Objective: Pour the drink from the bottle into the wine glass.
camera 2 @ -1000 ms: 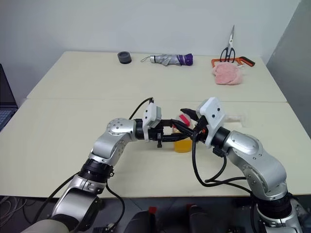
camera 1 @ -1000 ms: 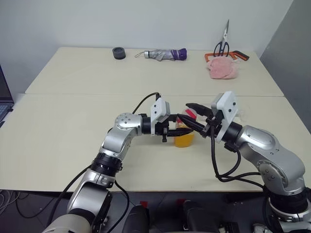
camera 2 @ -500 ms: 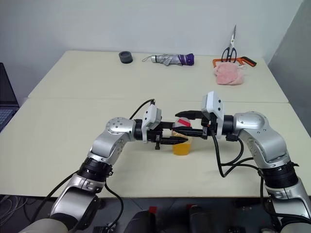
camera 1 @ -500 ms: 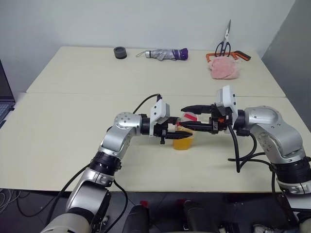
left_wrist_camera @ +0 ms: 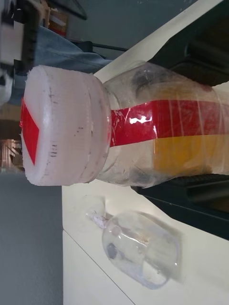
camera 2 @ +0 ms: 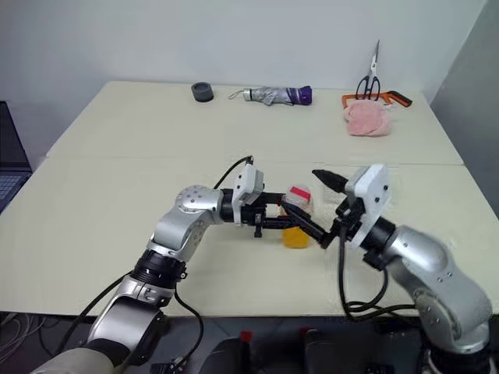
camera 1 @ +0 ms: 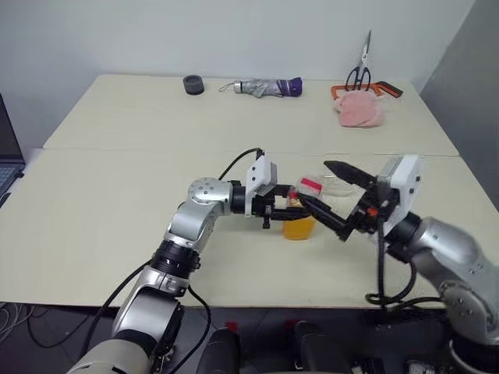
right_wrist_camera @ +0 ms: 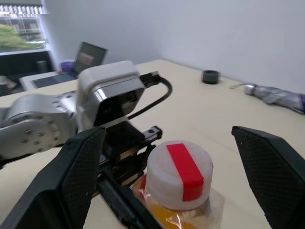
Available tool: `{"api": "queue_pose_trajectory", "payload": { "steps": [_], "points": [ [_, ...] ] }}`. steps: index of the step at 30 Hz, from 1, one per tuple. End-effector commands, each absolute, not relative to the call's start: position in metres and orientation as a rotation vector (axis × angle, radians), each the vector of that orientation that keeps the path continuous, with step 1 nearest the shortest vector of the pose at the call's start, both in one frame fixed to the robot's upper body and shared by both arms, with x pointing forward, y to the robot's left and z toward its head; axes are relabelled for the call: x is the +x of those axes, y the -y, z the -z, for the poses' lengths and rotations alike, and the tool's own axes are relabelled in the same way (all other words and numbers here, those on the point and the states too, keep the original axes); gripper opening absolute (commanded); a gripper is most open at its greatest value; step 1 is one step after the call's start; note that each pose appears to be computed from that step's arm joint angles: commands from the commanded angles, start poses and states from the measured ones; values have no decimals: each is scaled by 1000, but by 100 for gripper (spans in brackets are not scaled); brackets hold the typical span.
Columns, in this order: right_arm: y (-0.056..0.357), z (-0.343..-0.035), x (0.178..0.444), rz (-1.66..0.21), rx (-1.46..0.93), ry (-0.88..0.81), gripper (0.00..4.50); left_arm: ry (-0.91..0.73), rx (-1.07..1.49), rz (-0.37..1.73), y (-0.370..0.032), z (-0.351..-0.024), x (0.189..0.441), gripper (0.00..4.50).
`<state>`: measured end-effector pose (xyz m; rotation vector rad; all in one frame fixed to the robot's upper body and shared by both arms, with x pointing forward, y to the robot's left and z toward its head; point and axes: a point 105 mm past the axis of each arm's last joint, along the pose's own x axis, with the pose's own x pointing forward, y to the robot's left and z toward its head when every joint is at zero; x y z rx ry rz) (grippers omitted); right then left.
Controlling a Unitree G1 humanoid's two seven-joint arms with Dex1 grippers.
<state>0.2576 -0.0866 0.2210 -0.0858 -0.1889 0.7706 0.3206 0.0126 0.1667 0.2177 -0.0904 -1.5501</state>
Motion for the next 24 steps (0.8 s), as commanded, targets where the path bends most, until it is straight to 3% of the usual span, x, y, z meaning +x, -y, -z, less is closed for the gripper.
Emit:
{"api": "queue_pose_trajectory", "payload": {
  "steps": [1, 11, 14, 20, 24],
  "points": [
    [83, -225, 260, -656, -140, 237, 450, 169, 233, 1559, -6, -184, 323, 181],
    [81, -218, 269, -555, -127, 246, 450, 182, 241, 1577, -1, -184, 325, 181],
    [79, -220, 268, -564, -105, 257, 395, 182, 244, 1574, -1, -184, 325, 181],
    [75, -222, 266, -598, -91, 278, 192, 177, 250, 1569, -4, -183, 325, 181],
    [69, -215, 264, -702, -57, 243, 184, 176, 252, 1572, -5, -183, 325, 180]
  ]
}}
